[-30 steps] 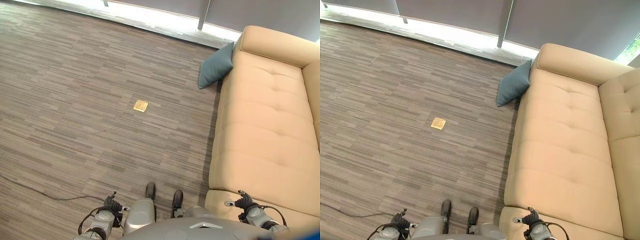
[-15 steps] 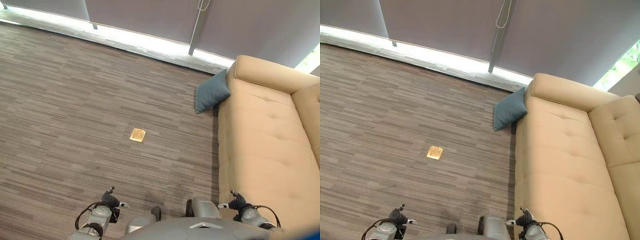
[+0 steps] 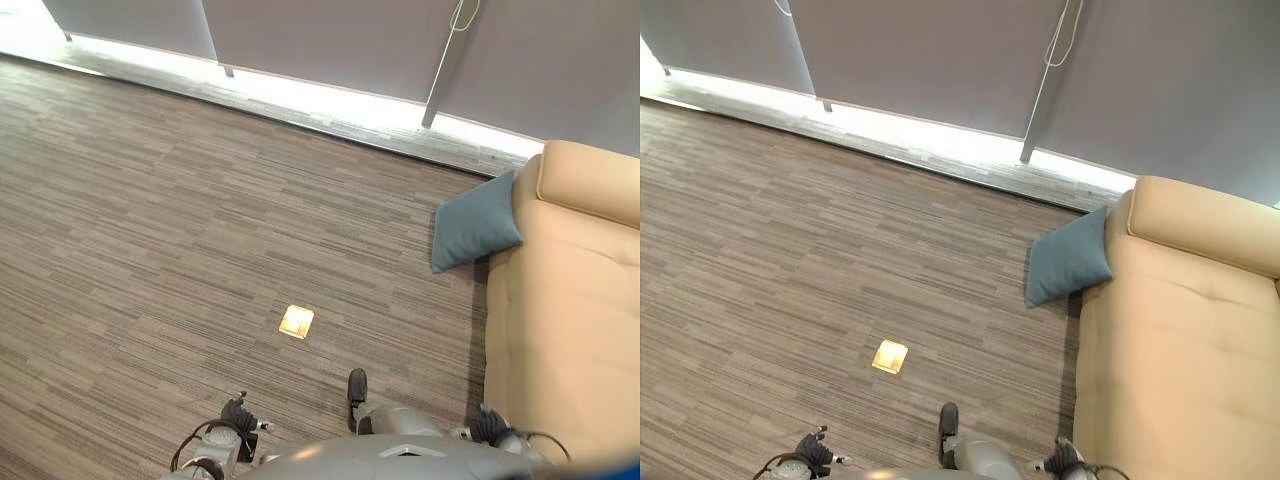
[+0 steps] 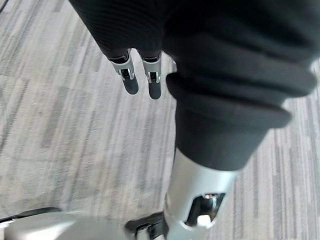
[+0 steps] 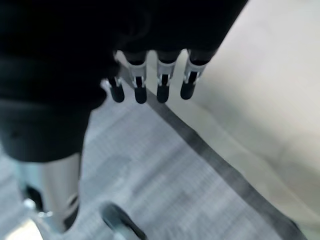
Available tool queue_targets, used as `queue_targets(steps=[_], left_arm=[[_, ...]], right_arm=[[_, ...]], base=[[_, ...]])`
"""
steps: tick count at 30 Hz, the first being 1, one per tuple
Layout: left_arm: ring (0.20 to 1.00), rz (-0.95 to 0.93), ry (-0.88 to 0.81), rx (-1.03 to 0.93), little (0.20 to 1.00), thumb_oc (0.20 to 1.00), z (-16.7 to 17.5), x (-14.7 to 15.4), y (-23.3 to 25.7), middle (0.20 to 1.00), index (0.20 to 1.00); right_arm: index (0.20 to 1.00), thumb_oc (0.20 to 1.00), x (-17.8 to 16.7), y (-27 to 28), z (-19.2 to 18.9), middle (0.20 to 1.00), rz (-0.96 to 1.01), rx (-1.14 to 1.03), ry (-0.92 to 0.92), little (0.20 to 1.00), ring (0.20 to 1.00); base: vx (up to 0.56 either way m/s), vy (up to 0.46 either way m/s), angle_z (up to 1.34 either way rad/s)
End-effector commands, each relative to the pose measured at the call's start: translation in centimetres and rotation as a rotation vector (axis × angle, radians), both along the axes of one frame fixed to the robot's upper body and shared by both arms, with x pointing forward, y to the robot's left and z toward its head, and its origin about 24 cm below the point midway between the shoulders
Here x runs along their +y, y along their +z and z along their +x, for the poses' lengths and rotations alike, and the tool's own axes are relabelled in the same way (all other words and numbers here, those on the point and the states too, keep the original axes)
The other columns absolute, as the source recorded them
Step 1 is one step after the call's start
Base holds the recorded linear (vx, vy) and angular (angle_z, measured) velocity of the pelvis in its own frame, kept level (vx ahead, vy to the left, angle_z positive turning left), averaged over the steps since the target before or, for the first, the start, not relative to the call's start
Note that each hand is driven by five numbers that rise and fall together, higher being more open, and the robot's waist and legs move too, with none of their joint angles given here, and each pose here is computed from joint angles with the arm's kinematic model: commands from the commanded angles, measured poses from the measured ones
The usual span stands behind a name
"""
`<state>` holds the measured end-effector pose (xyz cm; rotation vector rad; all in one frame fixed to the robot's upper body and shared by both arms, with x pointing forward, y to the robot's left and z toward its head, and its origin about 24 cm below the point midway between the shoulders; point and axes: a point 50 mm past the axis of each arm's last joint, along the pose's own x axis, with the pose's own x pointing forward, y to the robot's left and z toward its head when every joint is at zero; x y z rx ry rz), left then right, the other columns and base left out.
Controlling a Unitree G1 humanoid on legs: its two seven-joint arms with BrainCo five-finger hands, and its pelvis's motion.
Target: Pick up all the scattered cushions and arrange them neatly on the sofa.
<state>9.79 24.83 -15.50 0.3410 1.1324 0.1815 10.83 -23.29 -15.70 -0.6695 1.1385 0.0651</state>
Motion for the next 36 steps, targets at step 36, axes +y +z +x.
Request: queue_targets(steps=[36], left_arm=[[1.000,0.014,-0.084,0.027,1.000,1.000,0.0,0.2,0.0,1.000,1.000]], right_arm=[[1.000,1.000,-2.2,0.7,0.4,1.000,-0.063,-0.025,-0.043,1.000,1.000]], base=[[0.33,0.059,-0.38]])
